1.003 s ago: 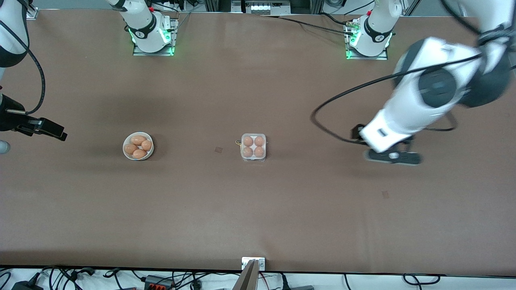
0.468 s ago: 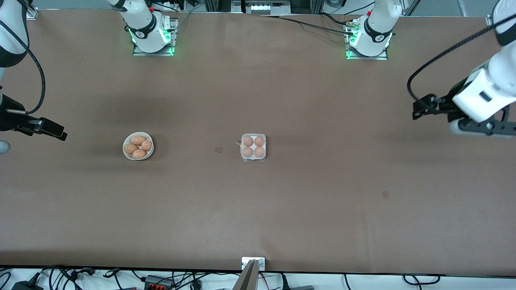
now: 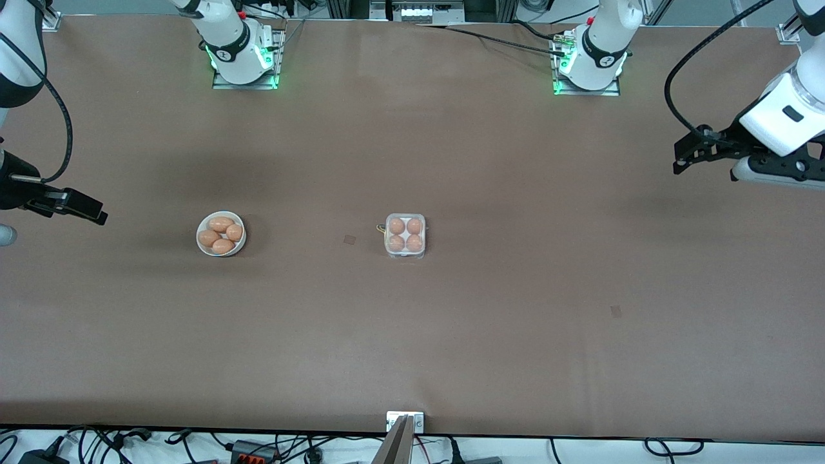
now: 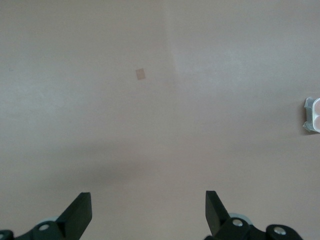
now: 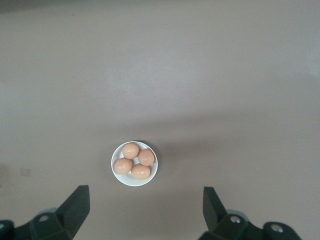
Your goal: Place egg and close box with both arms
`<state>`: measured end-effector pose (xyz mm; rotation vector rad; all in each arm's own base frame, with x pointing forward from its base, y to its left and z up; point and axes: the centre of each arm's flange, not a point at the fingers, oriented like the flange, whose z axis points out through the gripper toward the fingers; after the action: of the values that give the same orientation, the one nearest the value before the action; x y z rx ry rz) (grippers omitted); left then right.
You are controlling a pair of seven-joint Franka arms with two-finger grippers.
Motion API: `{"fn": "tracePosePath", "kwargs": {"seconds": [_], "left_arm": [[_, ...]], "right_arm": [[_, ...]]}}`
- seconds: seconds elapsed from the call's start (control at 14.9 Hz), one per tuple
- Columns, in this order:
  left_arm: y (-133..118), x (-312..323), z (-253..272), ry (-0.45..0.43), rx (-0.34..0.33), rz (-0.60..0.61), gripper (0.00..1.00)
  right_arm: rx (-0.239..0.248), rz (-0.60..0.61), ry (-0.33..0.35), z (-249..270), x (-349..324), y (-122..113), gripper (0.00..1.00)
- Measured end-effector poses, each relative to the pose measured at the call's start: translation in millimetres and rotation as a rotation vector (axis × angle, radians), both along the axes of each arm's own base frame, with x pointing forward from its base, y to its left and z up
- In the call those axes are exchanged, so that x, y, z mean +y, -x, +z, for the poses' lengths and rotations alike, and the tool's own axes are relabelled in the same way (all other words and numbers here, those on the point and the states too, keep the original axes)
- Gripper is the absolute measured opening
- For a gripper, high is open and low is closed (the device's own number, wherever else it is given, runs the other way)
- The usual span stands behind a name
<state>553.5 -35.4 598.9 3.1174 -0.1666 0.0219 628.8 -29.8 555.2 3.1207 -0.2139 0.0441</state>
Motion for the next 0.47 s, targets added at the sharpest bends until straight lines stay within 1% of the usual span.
{"fn": "tracePosePath", "kwargs": {"seconds": [0.47], "left_arm": [[0.2, 0.1, -2.1, 0.0, 0.006, 0.0, 1.0]], "right_arm": [[0.006, 0.0, 0.0, -0.6, -0.1, 0.7, 1.0]]}}
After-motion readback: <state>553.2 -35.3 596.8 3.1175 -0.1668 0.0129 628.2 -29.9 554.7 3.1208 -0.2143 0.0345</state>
